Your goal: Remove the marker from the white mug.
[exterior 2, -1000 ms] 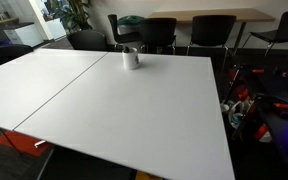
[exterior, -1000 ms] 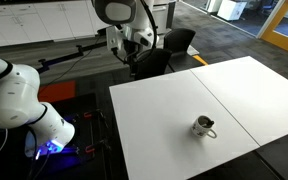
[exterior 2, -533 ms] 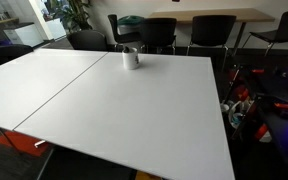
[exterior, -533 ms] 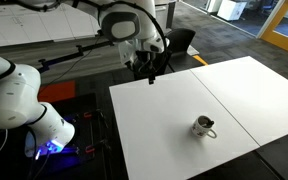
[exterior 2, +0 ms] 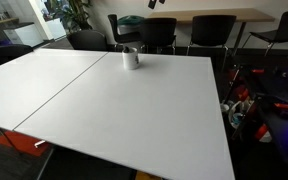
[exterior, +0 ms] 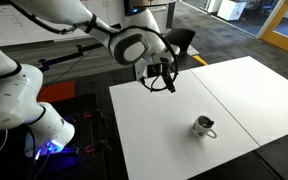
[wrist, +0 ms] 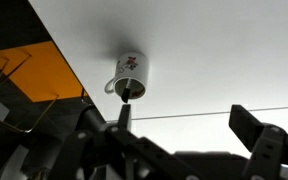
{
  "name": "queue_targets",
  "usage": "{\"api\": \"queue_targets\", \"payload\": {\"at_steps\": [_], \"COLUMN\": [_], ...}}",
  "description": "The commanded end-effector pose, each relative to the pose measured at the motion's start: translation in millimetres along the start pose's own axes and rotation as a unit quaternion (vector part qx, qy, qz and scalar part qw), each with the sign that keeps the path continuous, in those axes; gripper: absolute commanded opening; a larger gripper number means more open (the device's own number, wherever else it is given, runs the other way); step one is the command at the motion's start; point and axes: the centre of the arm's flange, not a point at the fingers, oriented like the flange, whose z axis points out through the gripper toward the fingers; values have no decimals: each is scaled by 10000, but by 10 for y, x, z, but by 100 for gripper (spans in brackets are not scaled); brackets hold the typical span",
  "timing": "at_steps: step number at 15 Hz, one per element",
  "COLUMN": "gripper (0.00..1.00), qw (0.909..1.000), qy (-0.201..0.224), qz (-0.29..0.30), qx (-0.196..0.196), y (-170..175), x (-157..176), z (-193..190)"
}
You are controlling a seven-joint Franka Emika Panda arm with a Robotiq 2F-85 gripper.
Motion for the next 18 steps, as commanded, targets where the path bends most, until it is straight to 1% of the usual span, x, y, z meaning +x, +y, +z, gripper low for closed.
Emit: {"api": "queue_targets", "payload": {"at_steps": [1, 4, 6, 8, 10, 12, 14, 18], "gripper": [100, 100, 100, 100, 100, 100, 100, 100], "qw": [9968, 9913, 9889, 9883, 9882, 9881, 9886, 9899], "qy": [440, 578, 675, 714, 652, 578, 525, 513], "qz": [497, 843, 946, 1028, 1152, 1206, 1194, 1171], "qx": [-440, -832, -925, -874, -774, -755, -758, -616], "y": [90, 230, 282, 289, 303, 323, 344, 399], "x": [173, 337, 445, 523, 538, 513, 482, 478], "z": [291, 413, 477, 581, 751, 911, 1047, 1212]}}
